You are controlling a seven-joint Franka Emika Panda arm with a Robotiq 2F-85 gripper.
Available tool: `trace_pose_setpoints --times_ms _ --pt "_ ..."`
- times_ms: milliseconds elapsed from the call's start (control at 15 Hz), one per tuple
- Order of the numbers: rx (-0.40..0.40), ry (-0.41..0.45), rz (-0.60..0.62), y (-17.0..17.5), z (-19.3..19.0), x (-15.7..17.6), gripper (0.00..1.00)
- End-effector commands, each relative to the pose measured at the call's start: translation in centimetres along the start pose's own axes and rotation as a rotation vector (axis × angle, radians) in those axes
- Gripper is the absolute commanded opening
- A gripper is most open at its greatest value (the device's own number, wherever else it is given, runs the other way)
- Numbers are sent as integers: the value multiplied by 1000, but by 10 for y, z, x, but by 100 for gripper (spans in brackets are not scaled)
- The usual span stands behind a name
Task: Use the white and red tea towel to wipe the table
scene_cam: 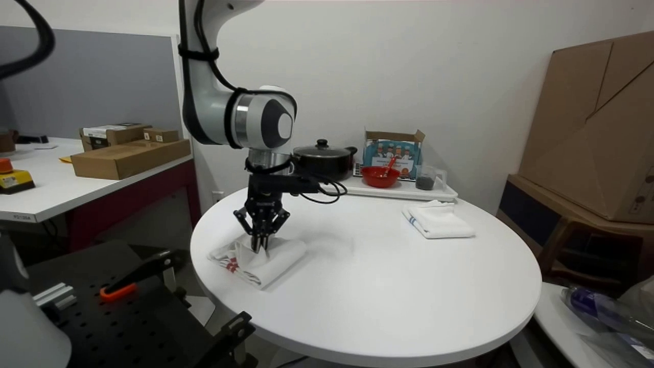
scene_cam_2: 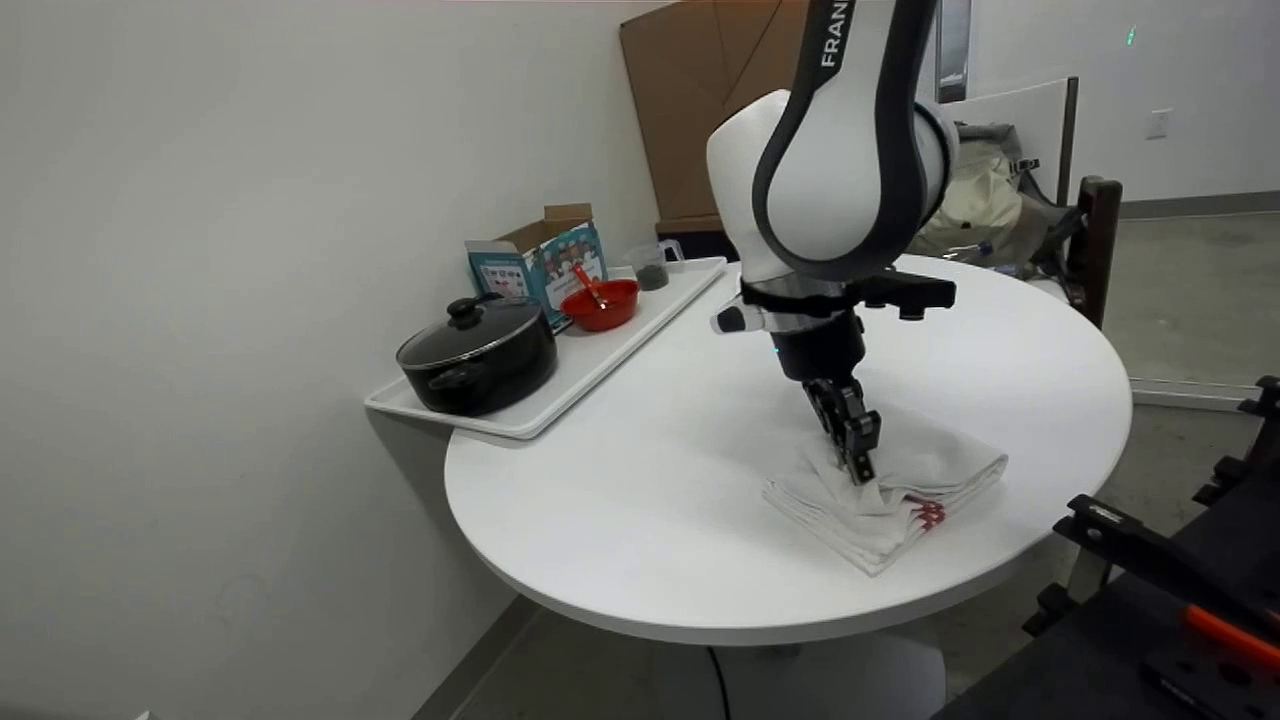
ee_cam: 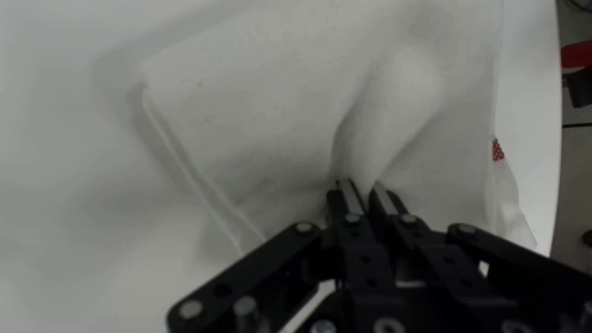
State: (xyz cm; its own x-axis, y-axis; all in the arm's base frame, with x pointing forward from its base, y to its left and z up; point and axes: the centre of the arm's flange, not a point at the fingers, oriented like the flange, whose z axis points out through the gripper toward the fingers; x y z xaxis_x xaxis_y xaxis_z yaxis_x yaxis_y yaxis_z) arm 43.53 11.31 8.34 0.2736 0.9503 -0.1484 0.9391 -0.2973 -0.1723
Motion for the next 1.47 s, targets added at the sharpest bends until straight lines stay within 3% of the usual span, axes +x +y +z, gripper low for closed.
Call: trace_pose_setpoints --times_ms 0,600,867,1133,1400 --pt "-20 -37 -97 -29 26 49 5" --pt "-191 -7 -159 -41 30 194 5" --pt "-259 47 -121 -20 15 241 5" --pt "-315 83 -42 21 -3 239 5" --pt "-375 110 57 77 -26 203 5"
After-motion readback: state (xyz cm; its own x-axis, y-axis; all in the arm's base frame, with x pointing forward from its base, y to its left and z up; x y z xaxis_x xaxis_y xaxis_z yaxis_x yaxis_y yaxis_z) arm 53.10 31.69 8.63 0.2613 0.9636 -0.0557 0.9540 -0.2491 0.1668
